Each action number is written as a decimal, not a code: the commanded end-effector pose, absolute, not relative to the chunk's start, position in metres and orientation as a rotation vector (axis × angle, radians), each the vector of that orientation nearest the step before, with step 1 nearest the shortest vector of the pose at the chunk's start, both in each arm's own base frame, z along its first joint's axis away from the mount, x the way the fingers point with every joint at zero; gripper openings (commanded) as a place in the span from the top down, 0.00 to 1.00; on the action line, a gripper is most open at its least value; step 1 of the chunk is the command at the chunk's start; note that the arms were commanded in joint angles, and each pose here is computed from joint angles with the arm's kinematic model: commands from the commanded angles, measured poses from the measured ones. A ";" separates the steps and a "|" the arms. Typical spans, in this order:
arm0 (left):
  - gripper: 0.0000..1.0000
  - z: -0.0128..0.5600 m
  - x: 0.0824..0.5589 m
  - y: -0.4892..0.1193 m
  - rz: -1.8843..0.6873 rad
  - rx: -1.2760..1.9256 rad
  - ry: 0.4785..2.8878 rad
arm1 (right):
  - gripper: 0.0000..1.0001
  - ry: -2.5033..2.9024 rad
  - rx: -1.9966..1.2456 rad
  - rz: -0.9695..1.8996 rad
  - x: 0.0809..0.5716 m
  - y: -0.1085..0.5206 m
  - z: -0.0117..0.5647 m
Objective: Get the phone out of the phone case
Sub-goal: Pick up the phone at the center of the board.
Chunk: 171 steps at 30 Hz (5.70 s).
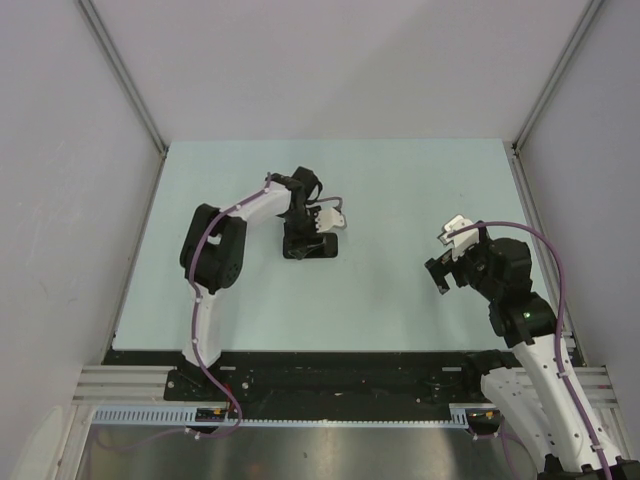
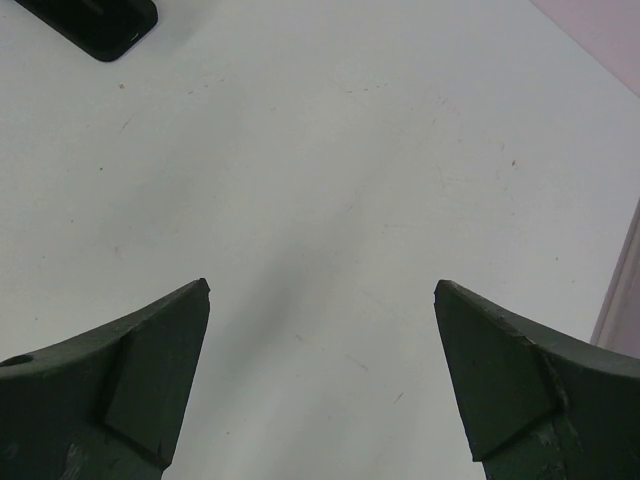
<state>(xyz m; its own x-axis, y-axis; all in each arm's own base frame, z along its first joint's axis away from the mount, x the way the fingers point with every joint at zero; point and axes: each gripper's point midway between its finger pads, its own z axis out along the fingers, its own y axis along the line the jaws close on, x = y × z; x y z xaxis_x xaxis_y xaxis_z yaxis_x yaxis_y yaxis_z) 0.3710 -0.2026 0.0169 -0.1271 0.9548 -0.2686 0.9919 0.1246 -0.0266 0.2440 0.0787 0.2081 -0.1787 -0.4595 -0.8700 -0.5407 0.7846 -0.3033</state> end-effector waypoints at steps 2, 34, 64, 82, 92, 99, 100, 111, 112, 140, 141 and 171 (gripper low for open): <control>0.59 0.015 0.312 -0.217 -0.560 1.972 2.257 | 0.00 1.784 -0.755 0.093 0.248 0.081 0.214; 0.89 0.034 0.275 -0.278 -0.611 1.751 2.093 | 0.00 2.016 -0.551 0.548 0.295 0.119 0.198; 0.96 0.037 0.280 -0.284 -0.514 1.659 1.998 | 0.00 2.230 -0.666 0.934 0.293 0.171 0.146; 0.01 0.025 0.274 -0.303 -0.482 1.736 1.994 | 0.00 2.199 -0.607 0.879 0.301 0.149 0.159; 0.00 0.015 0.272 -0.313 -0.476 1.783 2.028 | 0.00 2.190 -0.611 0.872 0.300 0.148 0.161; 0.12 0.000 0.268 -0.303 -0.443 1.827 2.079 | 0.00 2.185 -0.615 0.870 0.299 0.147 0.161; 0.15 -0.003 0.265 -0.300 -0.443 1.840 2.094 | 0.00 2.184 -0.615 0.870 0.300 0.147 0.161; 0.94 0.007 0.256 -0.298 -0.486 1.847 2.079 | 0.00 2.194 -0.608 0.871 0.301 0.147 0.158; 0.96 0.010 0.257 -0.300 -0.490 1.840 2.073 | 0.00 2.193 -0.606 0.872 0.301 0.147 0.158; 1.00 0.117 0.274 -0.331 -0.592 1.577 1.854 | 0.00 2.225 -0.569 1.118 0.290 0.163 0.151; 1.00 0.122 0.275 -0.333 -0.595 1.565 1.839 | 0.00 2.220 -0.574 1.155 0.287 0.165 0.152; 1.00 0.171 0.259 -0.392 -0.531 1.492 1.625 | 0.15 2.180 -0.661 1.411 0.258 0.194 0.159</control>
<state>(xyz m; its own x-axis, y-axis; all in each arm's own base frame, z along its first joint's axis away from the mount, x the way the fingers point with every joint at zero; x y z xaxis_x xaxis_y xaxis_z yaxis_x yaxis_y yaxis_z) 0.2432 -0.3747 0.1350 0.0135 0.6630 -0.7485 0.9796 0.1412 0.1427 0.2627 0.1878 0.1436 -0.7861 -0.1482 -0.6001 -0.5994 0.4199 0.6815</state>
